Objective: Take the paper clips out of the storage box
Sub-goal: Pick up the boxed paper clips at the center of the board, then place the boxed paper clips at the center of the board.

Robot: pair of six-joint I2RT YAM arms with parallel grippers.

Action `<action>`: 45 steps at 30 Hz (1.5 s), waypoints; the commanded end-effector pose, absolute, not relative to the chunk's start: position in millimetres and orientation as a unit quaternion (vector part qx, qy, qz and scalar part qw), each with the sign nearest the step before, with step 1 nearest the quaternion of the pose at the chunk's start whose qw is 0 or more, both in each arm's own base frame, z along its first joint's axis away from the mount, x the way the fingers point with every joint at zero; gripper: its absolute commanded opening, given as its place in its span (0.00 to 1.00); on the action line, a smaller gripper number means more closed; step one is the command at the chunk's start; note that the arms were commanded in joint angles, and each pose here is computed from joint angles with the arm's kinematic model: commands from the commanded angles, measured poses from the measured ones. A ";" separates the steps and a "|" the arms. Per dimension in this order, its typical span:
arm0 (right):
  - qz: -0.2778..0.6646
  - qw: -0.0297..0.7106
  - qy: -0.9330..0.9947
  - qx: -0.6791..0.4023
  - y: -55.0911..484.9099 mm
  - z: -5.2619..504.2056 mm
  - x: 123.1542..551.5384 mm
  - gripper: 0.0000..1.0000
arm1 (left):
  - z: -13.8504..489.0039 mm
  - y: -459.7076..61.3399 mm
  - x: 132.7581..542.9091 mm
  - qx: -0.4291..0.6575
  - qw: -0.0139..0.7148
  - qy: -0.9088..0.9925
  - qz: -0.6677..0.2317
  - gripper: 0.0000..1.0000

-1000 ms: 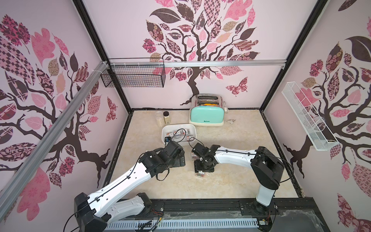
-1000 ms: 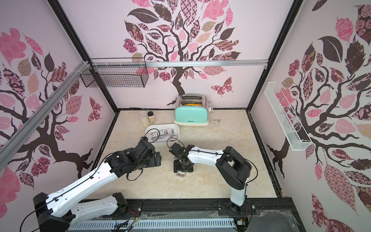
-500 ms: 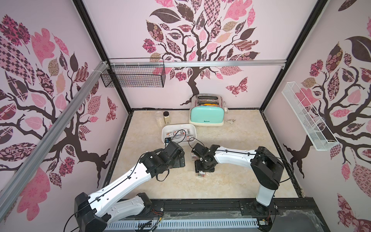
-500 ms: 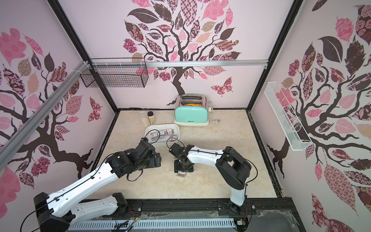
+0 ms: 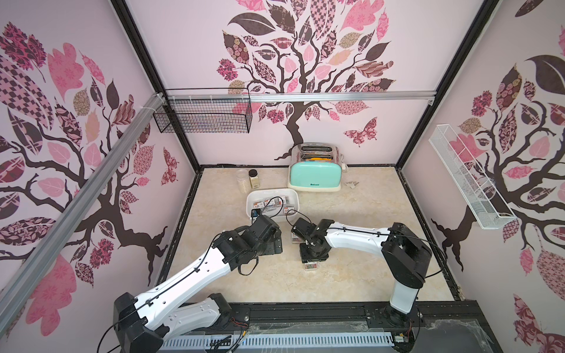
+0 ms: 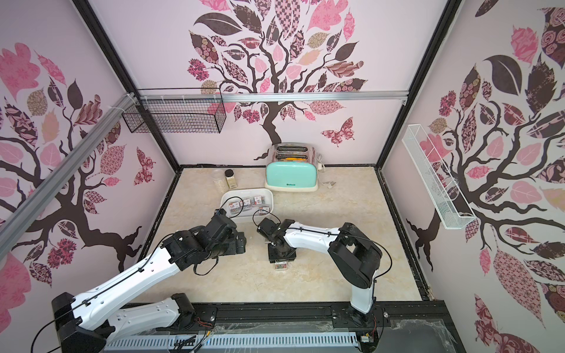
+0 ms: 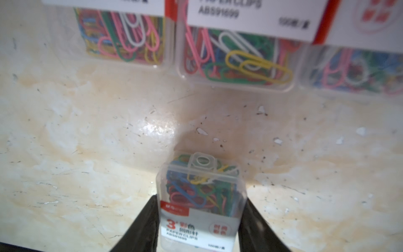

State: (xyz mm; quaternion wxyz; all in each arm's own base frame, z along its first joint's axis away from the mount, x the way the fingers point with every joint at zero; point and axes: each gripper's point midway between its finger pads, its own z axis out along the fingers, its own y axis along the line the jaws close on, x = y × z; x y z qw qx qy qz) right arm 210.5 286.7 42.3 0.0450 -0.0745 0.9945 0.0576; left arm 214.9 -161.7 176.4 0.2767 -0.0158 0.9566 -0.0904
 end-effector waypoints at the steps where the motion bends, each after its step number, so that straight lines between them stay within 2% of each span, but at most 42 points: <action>1: 0.057 0.106 0.987 -0.108 281.4 96.3 223.6 0.44 | 184.9 -166.8 221.1 -0.008 0.287 0.953 -0.096 0.98; 4: 0.061 0.132 0.983 -0.114 267.5 122.3 234.0 0.46 | 188.2 -169.7 224.1 -0.002 0.291 0.952 -0.096 0.98; 12: 0.057 0.156 0.980 -0.109 204.6 147.3 277.8 0.45 | 193.7 -181.8 235.7 0.011 0.296 0.950 -0.098 0.98; 17: 0.077 0.136 0.983 -0.093 179.4 138.6 299.0 0.43 | 192.7 -191.8 242.2 0.020 0.290 0.952 -0.100 0.98; 24: 0.047 0.142 0.985 -0.082 150.4 123.5 327.8 0.43 | 190.0 -200.1 247.5 0.034 0.279 0.954 -0.102 0.98; 33: 0.011 0.128 0.990 -0.064 128.3 90.4 340.6 0.44 | 185.9 -206.2 254.1 0.043 0.267 0.957 -0.106 0.98; 45: 0.010 0.111 0.993 -0.047 123.4 60.7 345.2 0.44 | 179.1 -208.3 259.7 0.049 0.255 0.959 -0.111 0.98</action>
